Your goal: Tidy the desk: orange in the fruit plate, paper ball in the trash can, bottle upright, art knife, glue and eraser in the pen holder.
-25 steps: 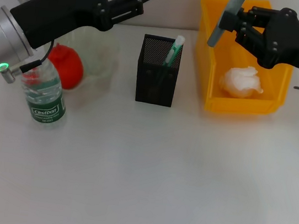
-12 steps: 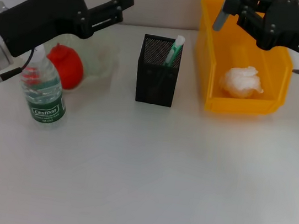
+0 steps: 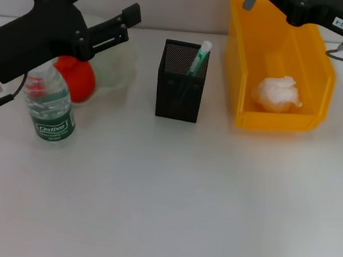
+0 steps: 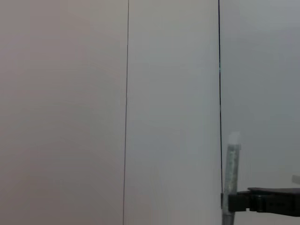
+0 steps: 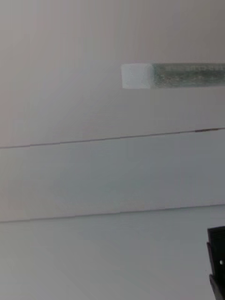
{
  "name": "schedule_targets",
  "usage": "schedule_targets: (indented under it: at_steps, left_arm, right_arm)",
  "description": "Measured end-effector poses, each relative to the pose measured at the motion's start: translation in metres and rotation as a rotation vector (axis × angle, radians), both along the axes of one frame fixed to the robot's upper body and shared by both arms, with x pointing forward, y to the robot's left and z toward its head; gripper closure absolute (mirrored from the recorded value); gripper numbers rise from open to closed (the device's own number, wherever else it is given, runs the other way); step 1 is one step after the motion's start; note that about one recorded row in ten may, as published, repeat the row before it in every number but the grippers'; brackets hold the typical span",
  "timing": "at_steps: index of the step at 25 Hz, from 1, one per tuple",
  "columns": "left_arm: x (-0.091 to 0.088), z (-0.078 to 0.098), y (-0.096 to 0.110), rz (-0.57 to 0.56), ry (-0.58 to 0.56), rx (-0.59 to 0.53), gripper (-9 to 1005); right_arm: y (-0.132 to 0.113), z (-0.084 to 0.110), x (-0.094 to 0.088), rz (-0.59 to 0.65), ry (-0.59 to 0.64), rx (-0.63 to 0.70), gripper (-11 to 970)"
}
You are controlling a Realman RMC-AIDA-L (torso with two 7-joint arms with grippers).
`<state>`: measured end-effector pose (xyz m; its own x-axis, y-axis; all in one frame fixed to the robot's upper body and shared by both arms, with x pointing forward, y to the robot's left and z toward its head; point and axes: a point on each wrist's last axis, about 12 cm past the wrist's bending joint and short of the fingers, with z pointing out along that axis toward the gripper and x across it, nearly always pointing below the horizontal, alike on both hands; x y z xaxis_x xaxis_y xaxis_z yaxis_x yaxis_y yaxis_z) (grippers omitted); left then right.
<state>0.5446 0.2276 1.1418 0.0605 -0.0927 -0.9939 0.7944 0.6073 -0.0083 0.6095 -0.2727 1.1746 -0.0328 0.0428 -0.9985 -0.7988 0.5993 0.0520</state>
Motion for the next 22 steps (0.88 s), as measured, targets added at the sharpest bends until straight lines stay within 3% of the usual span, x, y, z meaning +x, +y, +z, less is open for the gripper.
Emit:
schedule_targets:
  at_steps: [22]
  left_arm:
    - [-0.006,-0.002,-0.004,-0.043,-0.002,-0.010,191]
  right_arm:
    - [0.036,-0.027,0.015,0.015,0.109,-0.040,824]
